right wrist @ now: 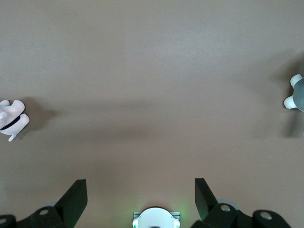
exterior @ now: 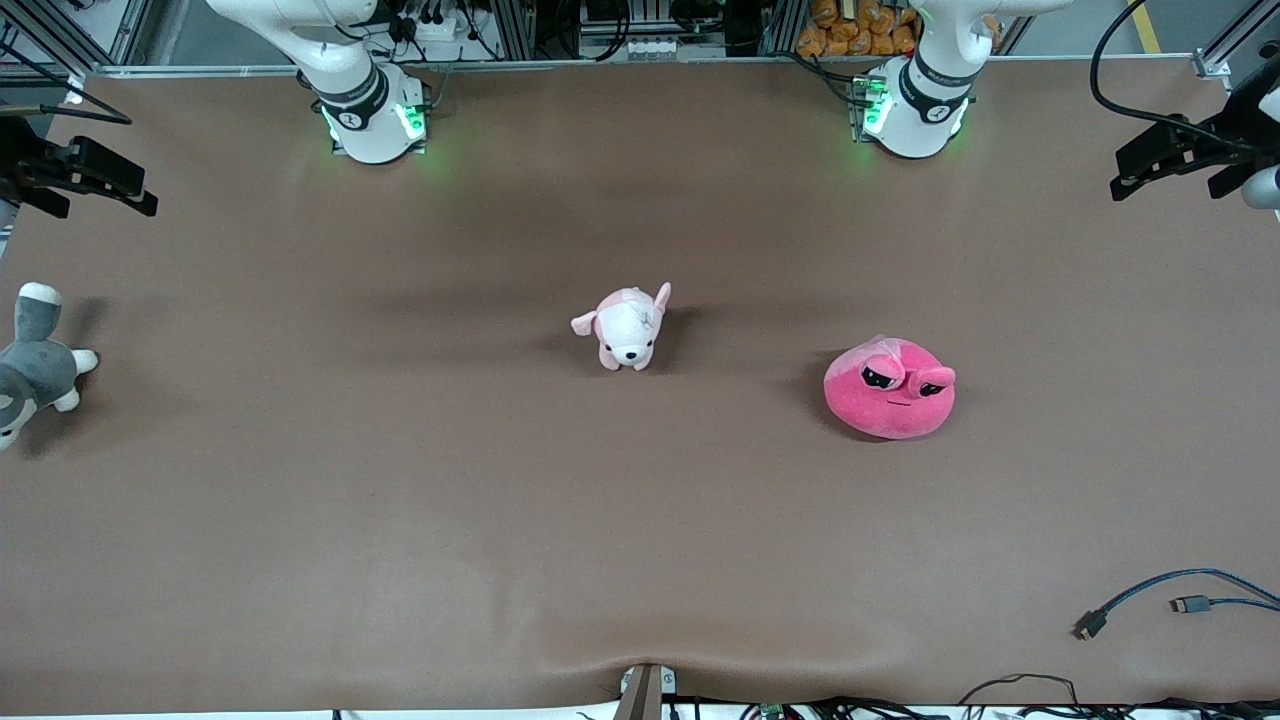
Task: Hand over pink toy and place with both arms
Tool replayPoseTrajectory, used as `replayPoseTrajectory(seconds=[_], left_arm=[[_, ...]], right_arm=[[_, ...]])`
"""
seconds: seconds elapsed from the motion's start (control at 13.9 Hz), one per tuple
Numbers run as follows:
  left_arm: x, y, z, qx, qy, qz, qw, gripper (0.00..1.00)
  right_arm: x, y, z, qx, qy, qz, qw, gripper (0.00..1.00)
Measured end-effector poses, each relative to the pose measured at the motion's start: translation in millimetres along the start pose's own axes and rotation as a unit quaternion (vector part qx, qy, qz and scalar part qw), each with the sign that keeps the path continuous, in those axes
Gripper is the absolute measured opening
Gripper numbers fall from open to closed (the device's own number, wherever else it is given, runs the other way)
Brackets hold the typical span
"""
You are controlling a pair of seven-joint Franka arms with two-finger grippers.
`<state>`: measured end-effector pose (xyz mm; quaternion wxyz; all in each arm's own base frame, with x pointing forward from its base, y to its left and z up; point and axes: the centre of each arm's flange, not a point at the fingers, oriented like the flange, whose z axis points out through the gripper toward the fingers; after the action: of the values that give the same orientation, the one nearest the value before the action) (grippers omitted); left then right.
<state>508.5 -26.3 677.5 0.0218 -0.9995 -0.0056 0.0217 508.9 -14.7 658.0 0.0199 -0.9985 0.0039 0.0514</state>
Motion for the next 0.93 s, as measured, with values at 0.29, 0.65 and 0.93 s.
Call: replayPoseTrajectory(seconds=[0.29,0.65,0.93], left_arm=[[0.4,-3.9,0.1,0.014,0.001,-0.003,1.0,1.0],[2.6,-6.3,-0.3,0.03,0.002,-0.004,1.0,1.0],[2.6,-6.3,4.5,0.031,-0.011,0.002,0.999,1.0]], right_arm=[[0.0,0.4,0.0,0.0,0.0,0.0,1.0,1.0],[0.0,0.5,0.0,0.0,0.0,0.001,1.0,1.0],[0.0,0.8,0.0,0.0,0.0,0.001,1.0,1.0]])
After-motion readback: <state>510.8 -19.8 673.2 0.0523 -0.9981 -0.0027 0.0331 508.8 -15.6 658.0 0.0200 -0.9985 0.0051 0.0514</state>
